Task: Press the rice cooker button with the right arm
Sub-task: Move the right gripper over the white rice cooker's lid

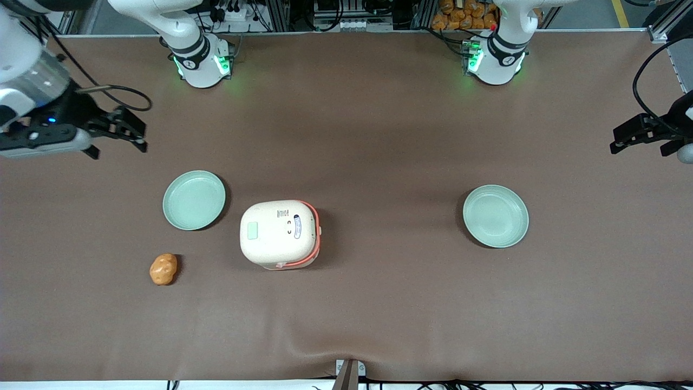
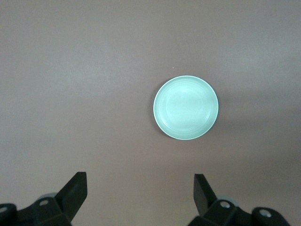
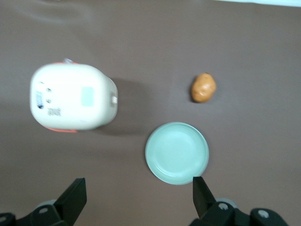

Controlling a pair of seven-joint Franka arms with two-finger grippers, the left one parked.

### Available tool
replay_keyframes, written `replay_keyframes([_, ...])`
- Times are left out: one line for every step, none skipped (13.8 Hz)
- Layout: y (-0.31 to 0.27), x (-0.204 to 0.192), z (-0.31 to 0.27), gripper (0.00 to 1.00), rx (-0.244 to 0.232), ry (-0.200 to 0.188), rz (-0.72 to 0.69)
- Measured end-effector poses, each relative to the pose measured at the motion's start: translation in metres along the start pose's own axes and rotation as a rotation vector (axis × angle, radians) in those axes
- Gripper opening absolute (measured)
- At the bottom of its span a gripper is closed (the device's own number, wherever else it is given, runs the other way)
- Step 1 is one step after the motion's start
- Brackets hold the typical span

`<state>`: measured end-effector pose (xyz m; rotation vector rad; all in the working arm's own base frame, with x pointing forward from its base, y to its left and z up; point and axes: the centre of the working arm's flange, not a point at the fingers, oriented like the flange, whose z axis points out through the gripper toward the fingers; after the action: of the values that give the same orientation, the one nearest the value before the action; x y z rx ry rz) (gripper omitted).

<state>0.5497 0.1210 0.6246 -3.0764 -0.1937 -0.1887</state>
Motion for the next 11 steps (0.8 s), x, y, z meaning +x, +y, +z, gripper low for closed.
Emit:
replay_keyframes([-0.011,0.005,0.006,1.0,0.004,0.013,-0.005])
replay_keyframes([-0.019,0.011,0.014,1.0,0.007,0.025,-0.005])
replay_keyframes([-0.029,0.017,0.024,1.0,0.011,0.035,0.001])
replay_keyframes([-0.04,0.023,0.037,1.0,0.014,0.038,0.014])
replay_keyframes([-0.054,0.028,0.051,1.0,0.017,0.034,0.025])
replay_keyframes([-0.069,0.031,0.066,1.0,0.019,0.026,0.029])
replay_keyframes([-0.083,0.033,0.078,1.0,0.021,0.02,0.025])
replay_keyframes([-0.096,0.036,0.087,1.0,0.024,0.023,0.017])
replay_keyframes([-0.104,0.038,0.092,1.0,0.028,0.031,0.013])
replay_keyframes([-0.109,0.04,0.096,1.0,0.03,0.036,0.02])
replay_keyframes([-0.111,0.041,0.098,1.0,0.031,0.037,0.022])
